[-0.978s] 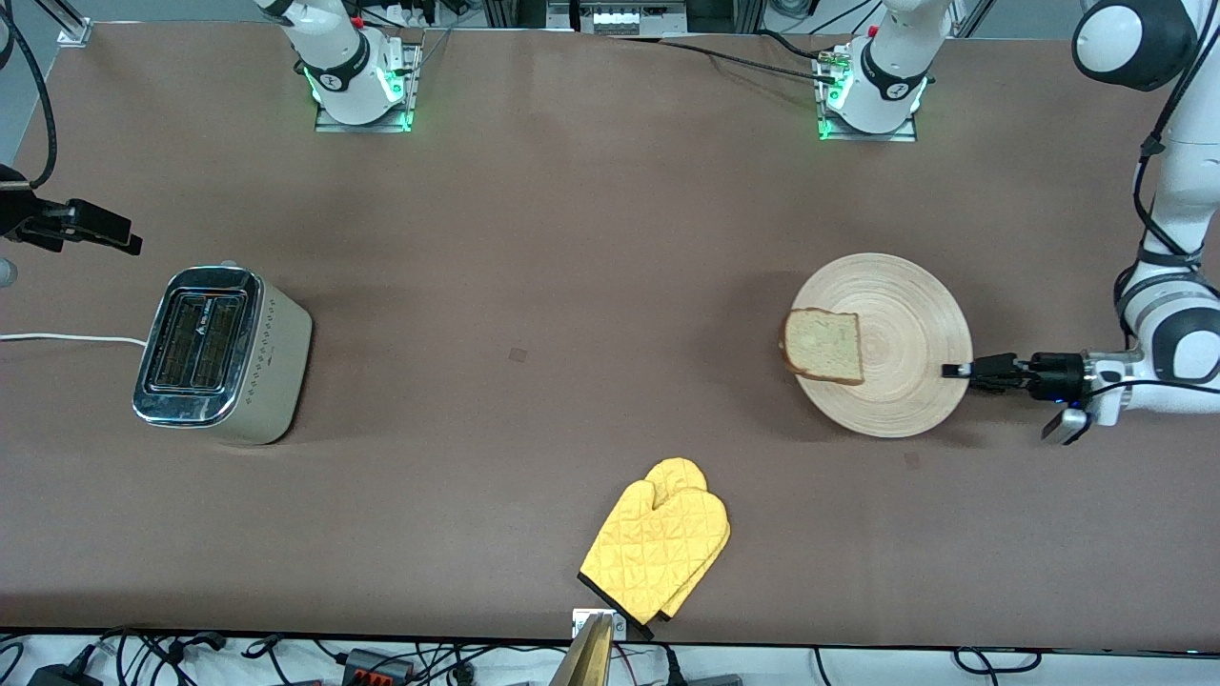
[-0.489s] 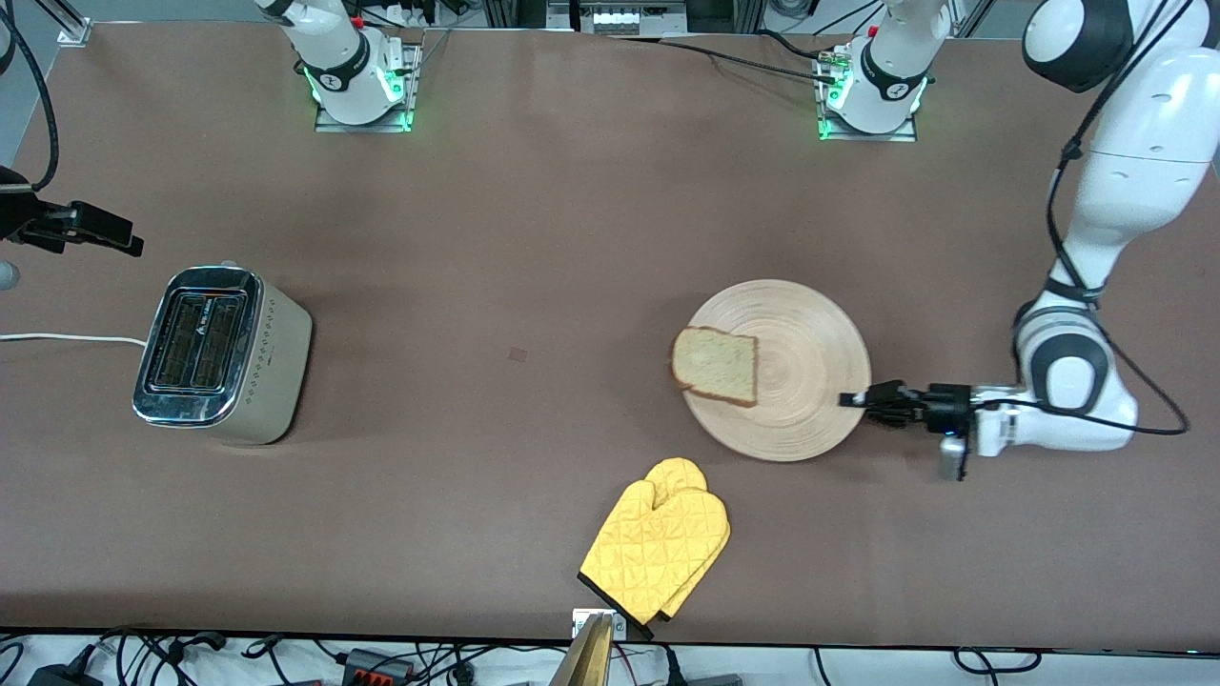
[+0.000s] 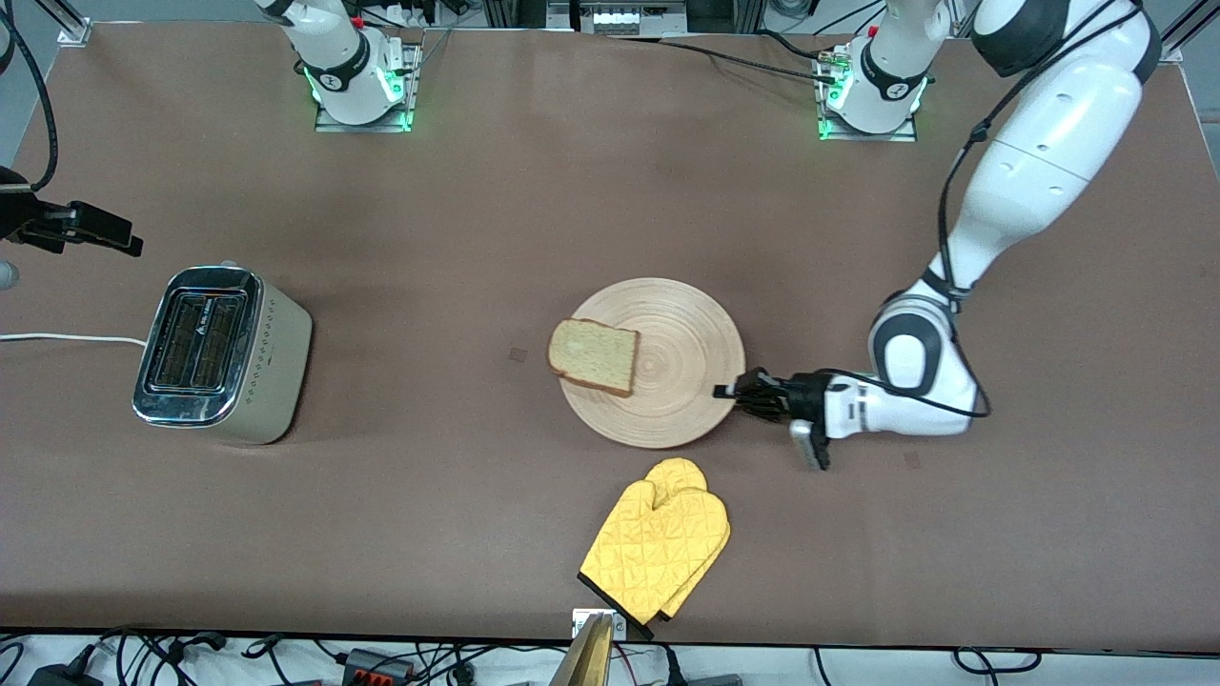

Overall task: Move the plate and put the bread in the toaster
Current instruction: 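Push the wooden plate with the left gripper toward the toaster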

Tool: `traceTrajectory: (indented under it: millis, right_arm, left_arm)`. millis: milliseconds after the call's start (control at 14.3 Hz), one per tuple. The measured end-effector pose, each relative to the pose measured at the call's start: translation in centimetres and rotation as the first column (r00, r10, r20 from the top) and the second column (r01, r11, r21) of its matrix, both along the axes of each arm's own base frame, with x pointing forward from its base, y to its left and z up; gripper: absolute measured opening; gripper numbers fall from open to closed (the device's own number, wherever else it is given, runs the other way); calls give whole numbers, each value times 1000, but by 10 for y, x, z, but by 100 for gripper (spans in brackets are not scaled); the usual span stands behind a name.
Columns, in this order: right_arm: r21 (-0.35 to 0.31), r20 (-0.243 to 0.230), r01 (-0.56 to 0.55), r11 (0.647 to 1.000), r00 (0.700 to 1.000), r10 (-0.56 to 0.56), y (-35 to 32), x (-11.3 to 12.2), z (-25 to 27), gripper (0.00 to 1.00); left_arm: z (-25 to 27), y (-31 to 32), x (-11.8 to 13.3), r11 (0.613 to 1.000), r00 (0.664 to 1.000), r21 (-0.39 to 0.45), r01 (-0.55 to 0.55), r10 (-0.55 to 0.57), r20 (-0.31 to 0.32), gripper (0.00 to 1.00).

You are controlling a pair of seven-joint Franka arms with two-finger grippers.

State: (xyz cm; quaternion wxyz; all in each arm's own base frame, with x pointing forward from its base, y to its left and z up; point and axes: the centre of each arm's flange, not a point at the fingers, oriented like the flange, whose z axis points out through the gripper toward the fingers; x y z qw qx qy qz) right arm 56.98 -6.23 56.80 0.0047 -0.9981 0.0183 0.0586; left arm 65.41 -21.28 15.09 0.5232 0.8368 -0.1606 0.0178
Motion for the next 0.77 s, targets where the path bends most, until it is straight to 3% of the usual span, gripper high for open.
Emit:
traceTrajectory:
  millis: [209,698,768]
  right_arm:
    - [0,0,0,1000,1000,0,0,0,0,100]
    - [0,0,1,1000,1000,-1,0,0,0,100]
    - [0,0,1,1000,1000,-1,0,0,0,100]
  left_arm:
    - [-17,-40,-17,998,997,-44,-50,47,-64,8]
    - [-42,-70,-37,996,993,9,-92,92,-73,8]
    - [-43,-71,-38,996,993,4,-94,94,-75,15]
